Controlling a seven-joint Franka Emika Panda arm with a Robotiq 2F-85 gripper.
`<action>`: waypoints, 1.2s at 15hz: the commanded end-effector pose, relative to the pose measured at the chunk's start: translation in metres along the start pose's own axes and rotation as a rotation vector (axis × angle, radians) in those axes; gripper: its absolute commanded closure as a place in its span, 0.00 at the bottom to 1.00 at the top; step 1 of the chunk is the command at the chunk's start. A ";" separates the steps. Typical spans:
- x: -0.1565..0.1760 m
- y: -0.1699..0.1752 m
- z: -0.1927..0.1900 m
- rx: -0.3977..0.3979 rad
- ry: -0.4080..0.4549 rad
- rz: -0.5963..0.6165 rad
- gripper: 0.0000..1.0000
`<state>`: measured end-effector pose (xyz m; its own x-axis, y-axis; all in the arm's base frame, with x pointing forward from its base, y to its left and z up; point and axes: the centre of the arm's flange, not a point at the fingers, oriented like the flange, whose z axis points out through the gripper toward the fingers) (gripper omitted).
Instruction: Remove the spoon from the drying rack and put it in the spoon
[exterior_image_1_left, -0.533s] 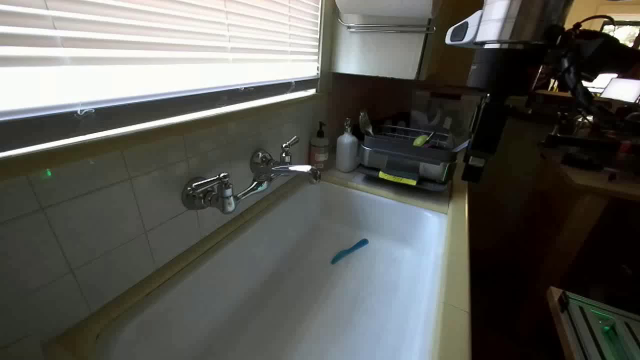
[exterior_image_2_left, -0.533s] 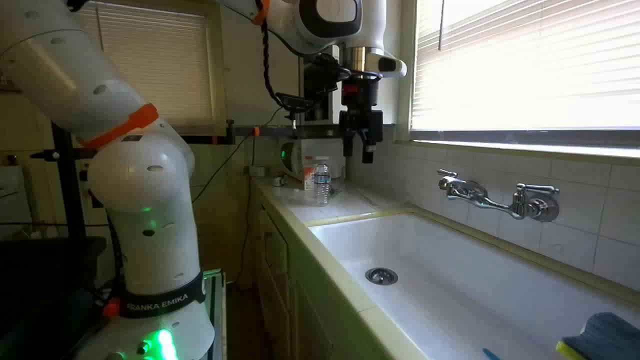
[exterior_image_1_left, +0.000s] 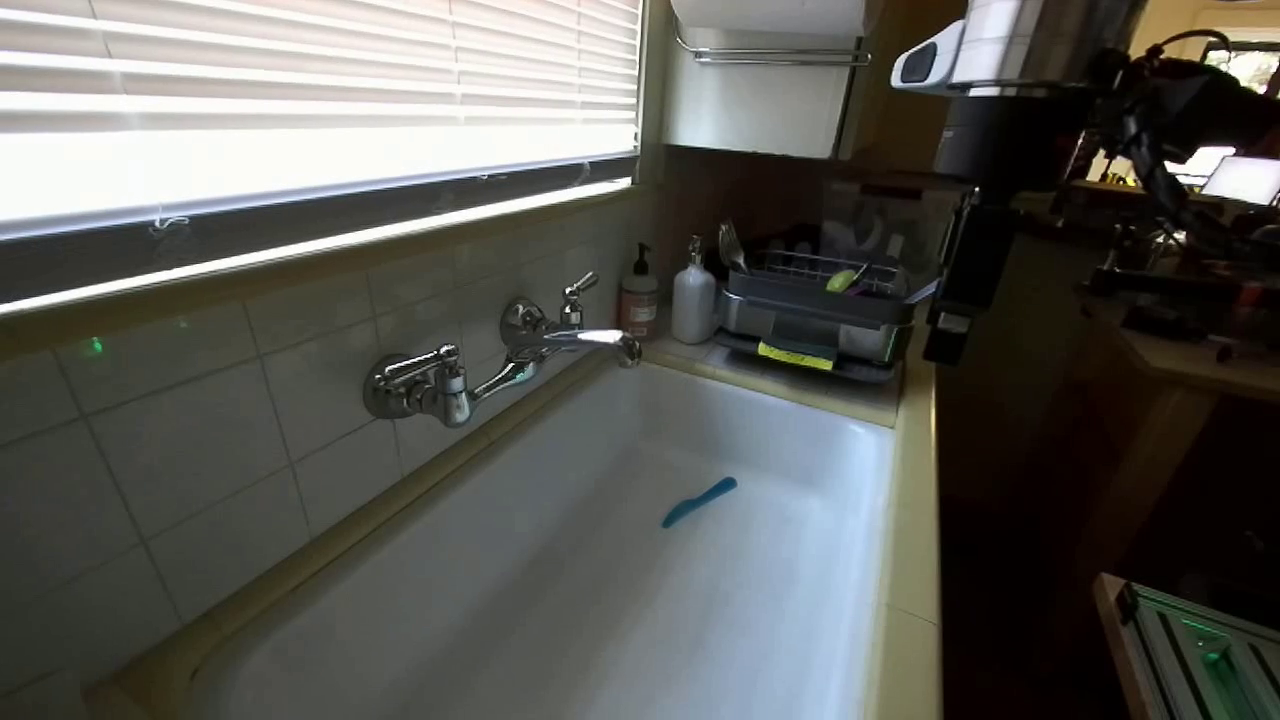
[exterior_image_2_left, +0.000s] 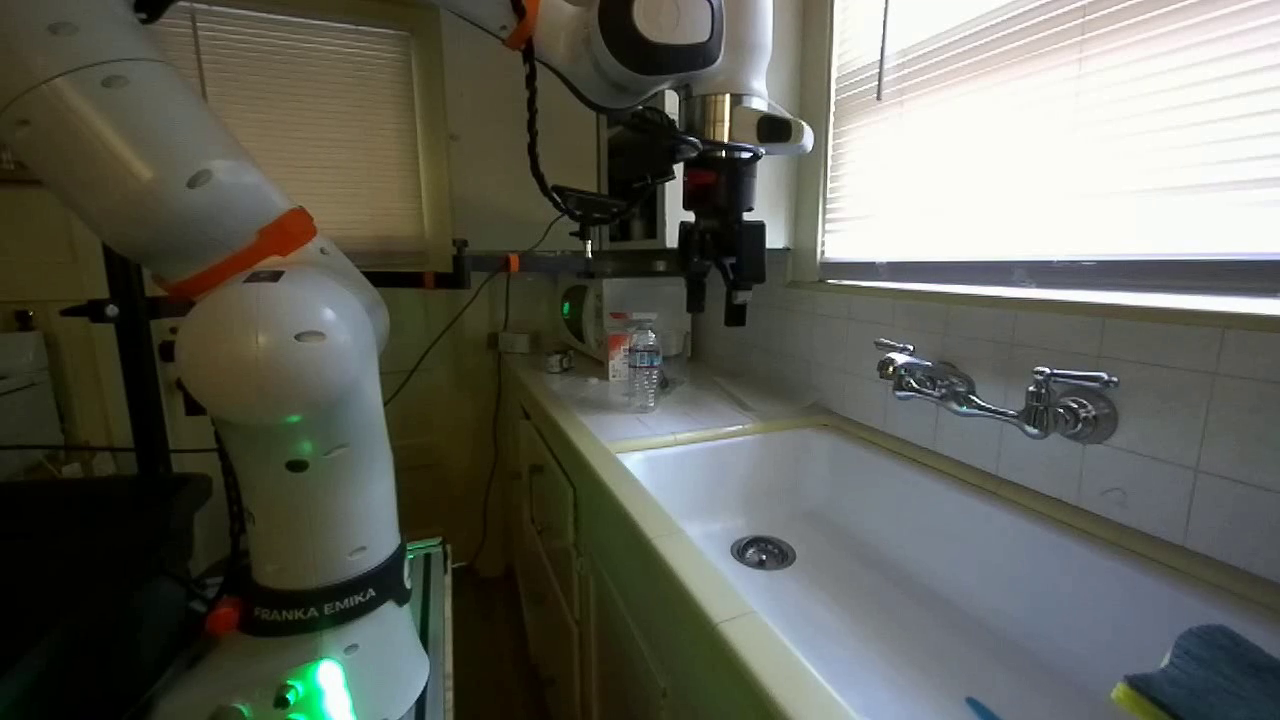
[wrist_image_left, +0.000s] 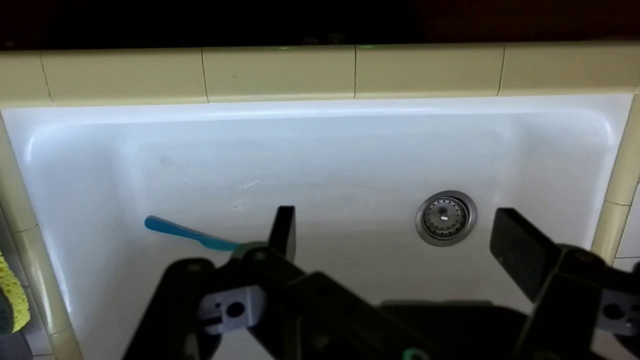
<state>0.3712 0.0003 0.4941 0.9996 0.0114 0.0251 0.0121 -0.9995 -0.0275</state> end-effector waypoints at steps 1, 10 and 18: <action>0.000 0.000 0.000 0.000 0.000 0.000 0.00; 0.000 0.000 0.000 0.000 0.000 0.000 0.00; -0.002 0.093 -0.017 0.004 0.075 0.324 0.00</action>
<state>0.3700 -0.0611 0.5049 0.9776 -0.2044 0.0496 -0.2014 -0.9777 -0.0596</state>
